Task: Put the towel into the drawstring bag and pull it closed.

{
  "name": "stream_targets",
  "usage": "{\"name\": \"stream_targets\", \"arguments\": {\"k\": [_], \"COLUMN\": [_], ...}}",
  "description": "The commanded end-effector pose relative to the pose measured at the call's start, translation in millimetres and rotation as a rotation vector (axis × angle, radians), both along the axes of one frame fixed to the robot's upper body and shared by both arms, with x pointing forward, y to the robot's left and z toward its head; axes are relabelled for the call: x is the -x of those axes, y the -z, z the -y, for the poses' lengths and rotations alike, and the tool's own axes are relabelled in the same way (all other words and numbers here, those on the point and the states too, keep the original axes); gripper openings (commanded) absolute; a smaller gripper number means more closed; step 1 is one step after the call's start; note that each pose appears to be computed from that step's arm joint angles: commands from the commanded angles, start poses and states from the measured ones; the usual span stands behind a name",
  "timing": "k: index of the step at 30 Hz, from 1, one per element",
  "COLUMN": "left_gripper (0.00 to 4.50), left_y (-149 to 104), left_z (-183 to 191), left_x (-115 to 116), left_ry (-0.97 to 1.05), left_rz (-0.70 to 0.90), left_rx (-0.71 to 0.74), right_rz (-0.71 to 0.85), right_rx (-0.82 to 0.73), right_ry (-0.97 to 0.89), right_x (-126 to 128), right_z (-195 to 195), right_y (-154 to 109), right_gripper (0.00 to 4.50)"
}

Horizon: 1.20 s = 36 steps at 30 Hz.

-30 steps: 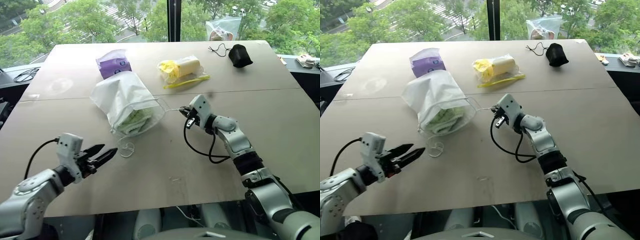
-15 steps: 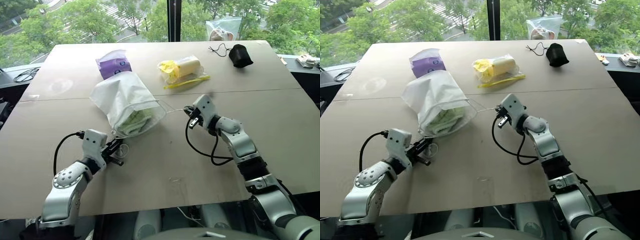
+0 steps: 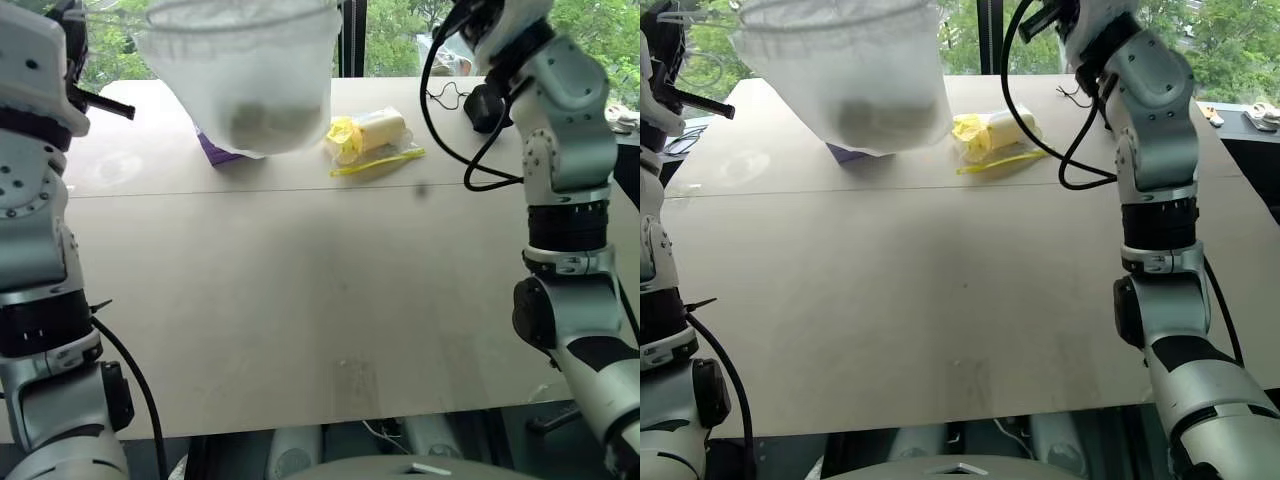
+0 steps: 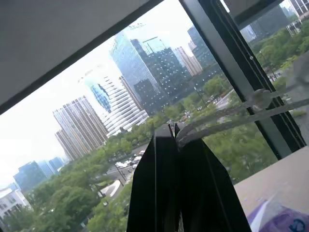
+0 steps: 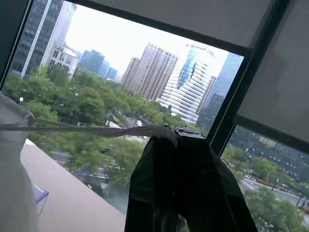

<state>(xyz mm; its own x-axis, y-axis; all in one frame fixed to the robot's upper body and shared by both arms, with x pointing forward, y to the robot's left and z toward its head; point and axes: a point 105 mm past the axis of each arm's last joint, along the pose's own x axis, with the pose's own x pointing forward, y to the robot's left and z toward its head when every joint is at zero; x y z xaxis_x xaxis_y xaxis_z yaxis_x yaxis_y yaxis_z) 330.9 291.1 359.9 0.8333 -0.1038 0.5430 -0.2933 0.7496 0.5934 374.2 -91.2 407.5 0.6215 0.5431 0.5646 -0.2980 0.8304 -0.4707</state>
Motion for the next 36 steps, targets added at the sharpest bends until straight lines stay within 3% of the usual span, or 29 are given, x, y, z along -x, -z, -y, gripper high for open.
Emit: {"name": "stream_targets", "arguments": {"k": [1, 4, 5, 6, 8, 11, 14, 17, 20, 22, 25, 27, 31, 32, 33, 36], "left_gripper": [0.05, 0.05, 0.05, 0.05, 0.05, 0.05, 0.05, 0.05, 0.05, 0.05, 0.05, 0.05, 0.00, 0.58, 0.81, 2.22], "left_y": [16, 39, 51, 63, 75, 54, 28, 46, 114, 156, 209, 234, 244, 244, 244, 234], "left_z": [-31, -79, -101, -118, -134, -109, -71, -27, 32, 61, 90, 99, 83, 75, 66, 48], "left_x": [-11, -11, -7, -3, 1, -8, -16, -26, -22, -13, -2, 12, 36, 41, 46, 61], "left_ry": [-0.110, -0.239, -0.301, -0.354, -0.403, -0.274, -0.066, 0.167, 0.393, 0.513, 0.618, 0.709, 0.762, 0.752, 0.735, 0.708], "left_rz": [-0.082, -0.143, -0.162, -0.175, -0.188, -0.113, -0.051, -0.178, -0.438, -0.564, -0.734, -0.879, -0.991, -0.999, -1.001, -0.951], "left_rx": [-0.004, 0.170, 0.259, 0.323, 0.395, 0.343, 0.281, 0.228, 0.111, 0.126, 0.193, 0.256, 0.296, 0.312, 0.339, 0.432], "right_rz": [0.081, 0.086, 0.077, 0.081, 0.102, 0.140, 0.069, -0.132, -0.434, -0.592, -0.752, -0.837, -0.932, -0.953, -0.960, -0.934], "right_rx": [-0.049, -0.122, -0.175, -0.207, -0.226, -0.195, -0.095, 0.073, 0.196, 0.218, 0.441, 0.509, 0.569, 0.552, 0.503, 0.402], "right_ry": [0.193, 0.433, 0.559, 0.685, 0.821, 0.791, 0.514, 0.218, -0.055, -0.125, -0.160, -0.189, -0.149, -0.157, -0.179, -0.203], "right_x": [4, 5, 8, 16, 32, 43, 41, 47, 70, 81, 100, 111, 124, 131, 139, 160], "right_z": [46, 107, 145, 181, 217, 218, 172, 123, 73, 51, 33, 35, 65, 71, 74, 82], "right_y": [-27, -34, -32, -31, -31, -35, -19, 31, 121, 171, 244, 274, 298, 299, 294, 281], "right_gripper": [0.00, 0.00, 0.00, 0.00, 0.00, 0.00, 0.00, 0.00, 0.00, 0.00, 0.00, 0.00, 1.37, 1.97, 2.32, 3.80]}}
